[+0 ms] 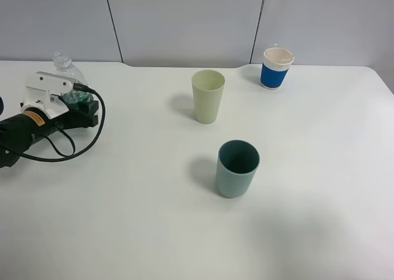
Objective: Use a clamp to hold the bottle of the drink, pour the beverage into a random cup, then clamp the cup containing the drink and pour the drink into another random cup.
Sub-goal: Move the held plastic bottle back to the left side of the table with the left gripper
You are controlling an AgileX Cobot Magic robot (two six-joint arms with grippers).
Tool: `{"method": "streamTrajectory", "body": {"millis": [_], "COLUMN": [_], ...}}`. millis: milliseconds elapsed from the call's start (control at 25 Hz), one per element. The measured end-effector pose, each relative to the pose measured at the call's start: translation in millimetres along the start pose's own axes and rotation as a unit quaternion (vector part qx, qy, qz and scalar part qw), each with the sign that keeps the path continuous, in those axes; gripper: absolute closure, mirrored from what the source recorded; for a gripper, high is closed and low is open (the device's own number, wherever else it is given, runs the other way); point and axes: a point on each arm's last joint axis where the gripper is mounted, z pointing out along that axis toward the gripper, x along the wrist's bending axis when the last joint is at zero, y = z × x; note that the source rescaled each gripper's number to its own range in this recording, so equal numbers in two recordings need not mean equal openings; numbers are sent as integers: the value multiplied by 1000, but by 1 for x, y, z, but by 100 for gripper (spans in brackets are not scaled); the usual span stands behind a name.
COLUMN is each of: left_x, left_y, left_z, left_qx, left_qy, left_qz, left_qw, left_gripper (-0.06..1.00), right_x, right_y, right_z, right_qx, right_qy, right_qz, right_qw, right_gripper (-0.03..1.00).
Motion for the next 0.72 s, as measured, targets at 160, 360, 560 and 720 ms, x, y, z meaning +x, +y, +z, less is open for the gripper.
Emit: {"method": "streamTrajectory", "body": {"millis": [160,360,560,720], "left_x": [0,-1,-7,-11], "left_y": [0,2,14,21], "left_z": [0,-2,-22,-50], "left_qx": [-2,-3,-13,-13], "left_qy": [1,0,-2,0], "left_qz": [-26,-33,-31,-29], "left_qw": [1000,999,999,999], "left_gripper": [-2,-4,-4,-4], "right_x": [0,0,0,0], "right_y": [0,0,0,0], "right_z": [0,0,0,0], "right_qx": [0,0,0,0], "right_qy": [0,0,0,0], "right_qz": [0,0,0,0], "right_qw": [1000,1000,1000,1000], "right_gripper": [16,16,16,16]}}
